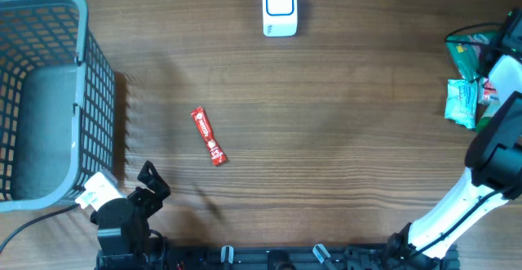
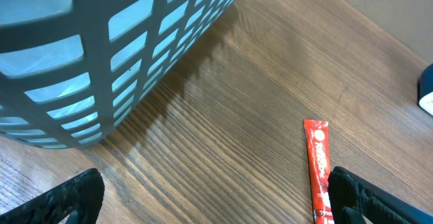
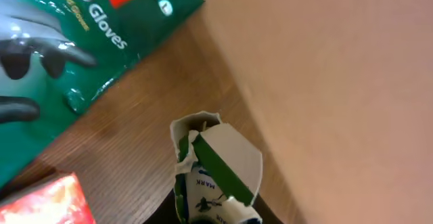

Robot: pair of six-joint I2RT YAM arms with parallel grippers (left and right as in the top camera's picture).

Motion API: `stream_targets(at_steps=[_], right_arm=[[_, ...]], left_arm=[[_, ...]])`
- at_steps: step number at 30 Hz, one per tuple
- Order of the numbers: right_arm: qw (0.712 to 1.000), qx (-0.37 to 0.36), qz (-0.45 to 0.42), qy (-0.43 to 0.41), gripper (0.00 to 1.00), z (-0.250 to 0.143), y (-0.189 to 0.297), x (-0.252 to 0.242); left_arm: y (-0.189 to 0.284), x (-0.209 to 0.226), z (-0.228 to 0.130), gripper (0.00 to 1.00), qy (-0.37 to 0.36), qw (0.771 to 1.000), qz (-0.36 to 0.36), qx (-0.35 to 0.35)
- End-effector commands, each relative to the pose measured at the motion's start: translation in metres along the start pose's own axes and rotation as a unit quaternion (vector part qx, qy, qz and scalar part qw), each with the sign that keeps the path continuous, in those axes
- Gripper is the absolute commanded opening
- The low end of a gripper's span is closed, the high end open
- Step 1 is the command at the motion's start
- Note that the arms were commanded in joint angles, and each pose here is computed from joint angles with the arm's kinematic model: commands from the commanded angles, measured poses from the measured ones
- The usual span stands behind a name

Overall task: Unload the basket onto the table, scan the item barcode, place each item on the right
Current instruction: 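Carry the box right and release it beside the other items, then reach the right gripper to the red Nescafe stick and grasp it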

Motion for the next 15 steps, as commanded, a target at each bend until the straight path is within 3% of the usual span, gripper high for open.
stream_targets(at_steps=[1,5,7,8,10,12,13,15], right_arm=[[0.993,-0.019,0.053,-0.106,0.99,0.011,0.014,0.009],[0.960,-0.103,0.216,-0.143,1.00,0.063,0.103,0.050],[0.926,-0.133,0.315,-0.162,1.00,0.078,0.165,0.075],[0.894,-0.136,0.393,-0.165,1.00,0.081,0.206,0.094],[0.793,-0.087,0.586,-0.138,1.00,0.062,0.305,0.150],[0.718,-0.025,0.692,-0.072,1.00,0.023,0.377,0.192],[0.692,0.009,0.721,-0.023,1.00,-0.009,0.413,0.216],[0.683,0.033,0.726,0.070,1.00,-0.066,0.457,0.248]], left_arm=[[-0.001,0.002,0.000,1.00,0.002,1.000,0.004,-0.003],[-0.001,0.001,0.000,1.00,0.002,1.000,0.004,-0.003],[-0.001,0.002,0.000,1.00,0.002,1.000,0.004,-0.003],[-0.001,0.002,0.000,1.00,0.002,1.000,0.004,-0.003],[-0.001,0.002,0.000,1.00,0.002,1.000,0.004,-0.003],[-0.001,0.002,0.000,1.00,0.002,1.000,0.004,-0.003],[-0.001,0.002,0.000,1.00,0.002,1.000,0.004,-0.003],[-0.001,0.002,0.000,1.00,0.002,1.000,0.004,-0.003]])
Point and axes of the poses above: each gripper's point midway between its finger pads, its own y axis back along the fingers, its own x axis along the line the jaws close on, z = x × y, the point moved 3 cm from there along y, back along the fingers, and after that the axes turned 1 degree about y, right-handed, at the moved point
